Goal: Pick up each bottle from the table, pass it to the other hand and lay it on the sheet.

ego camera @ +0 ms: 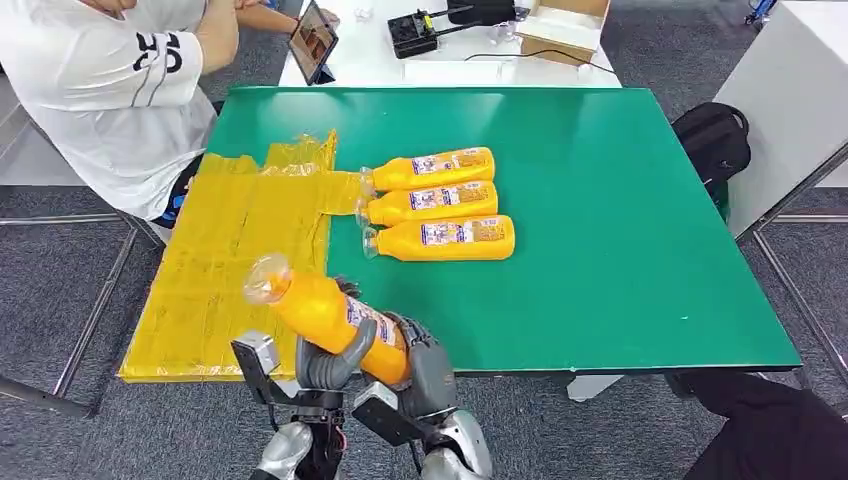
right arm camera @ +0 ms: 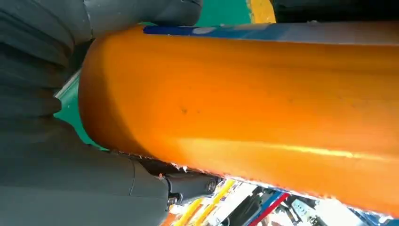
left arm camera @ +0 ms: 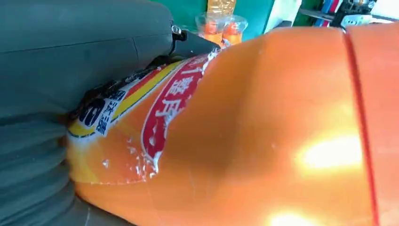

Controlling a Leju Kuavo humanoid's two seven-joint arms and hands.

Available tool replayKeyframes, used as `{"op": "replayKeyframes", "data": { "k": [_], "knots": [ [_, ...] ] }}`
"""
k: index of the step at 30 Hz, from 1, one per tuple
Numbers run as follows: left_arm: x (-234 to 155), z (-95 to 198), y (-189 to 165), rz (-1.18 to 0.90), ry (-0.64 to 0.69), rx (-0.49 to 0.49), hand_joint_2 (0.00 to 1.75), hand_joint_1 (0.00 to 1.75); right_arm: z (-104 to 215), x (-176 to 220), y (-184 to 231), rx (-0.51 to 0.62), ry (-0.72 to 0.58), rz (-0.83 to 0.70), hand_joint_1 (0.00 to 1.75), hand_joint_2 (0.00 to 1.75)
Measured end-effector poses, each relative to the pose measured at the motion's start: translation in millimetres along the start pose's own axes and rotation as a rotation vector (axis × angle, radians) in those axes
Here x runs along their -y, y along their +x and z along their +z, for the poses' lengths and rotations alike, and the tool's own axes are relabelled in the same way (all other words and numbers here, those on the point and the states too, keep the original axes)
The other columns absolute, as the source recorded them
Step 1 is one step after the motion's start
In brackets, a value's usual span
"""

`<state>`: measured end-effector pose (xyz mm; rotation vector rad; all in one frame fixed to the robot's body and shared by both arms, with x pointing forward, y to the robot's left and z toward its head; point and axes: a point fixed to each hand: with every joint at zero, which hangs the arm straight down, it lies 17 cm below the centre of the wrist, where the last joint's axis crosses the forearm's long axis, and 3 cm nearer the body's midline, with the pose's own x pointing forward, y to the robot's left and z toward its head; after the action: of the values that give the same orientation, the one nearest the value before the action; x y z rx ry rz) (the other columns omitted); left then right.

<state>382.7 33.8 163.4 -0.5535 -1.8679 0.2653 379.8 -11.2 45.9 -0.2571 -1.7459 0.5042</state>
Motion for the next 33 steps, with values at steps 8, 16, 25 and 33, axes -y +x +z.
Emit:
{"op": "replayKeyframes", "data": {
  "k": [8, 16, 25, 33],
  "knots": [
    [-4.6, -1.4, 6.4, -0.012, 0.015, 0.018, 1.75, 1.75, 3.0, -12.1, 2.5, 0.009, 0.032, -0.027, 0.0, 0.0],
    [-9.1, -5.0, 18.4, -0.108, 0.031, 0.063, 1.75, 1.75, 5.5, -18.9, 17.9, 0.058, 0.04, -0.209, 0.0, 0.0],
    [-14.9, -9.3, 37.6, -0.148, 0.056, 0.118, 1.75, 1.75, 3.4, -21.9, 24.8, 0.064, 0.066, -0.276, 0.0, 0.0],
    [-15.6, -9.7, 40.0, -0.147, 0.059, 0.124, 1.75, 1.75, 3.0, -20.6, 23.5, 0.061, 0.062, -0.278, 0.0, 0.0]
  ]
}}
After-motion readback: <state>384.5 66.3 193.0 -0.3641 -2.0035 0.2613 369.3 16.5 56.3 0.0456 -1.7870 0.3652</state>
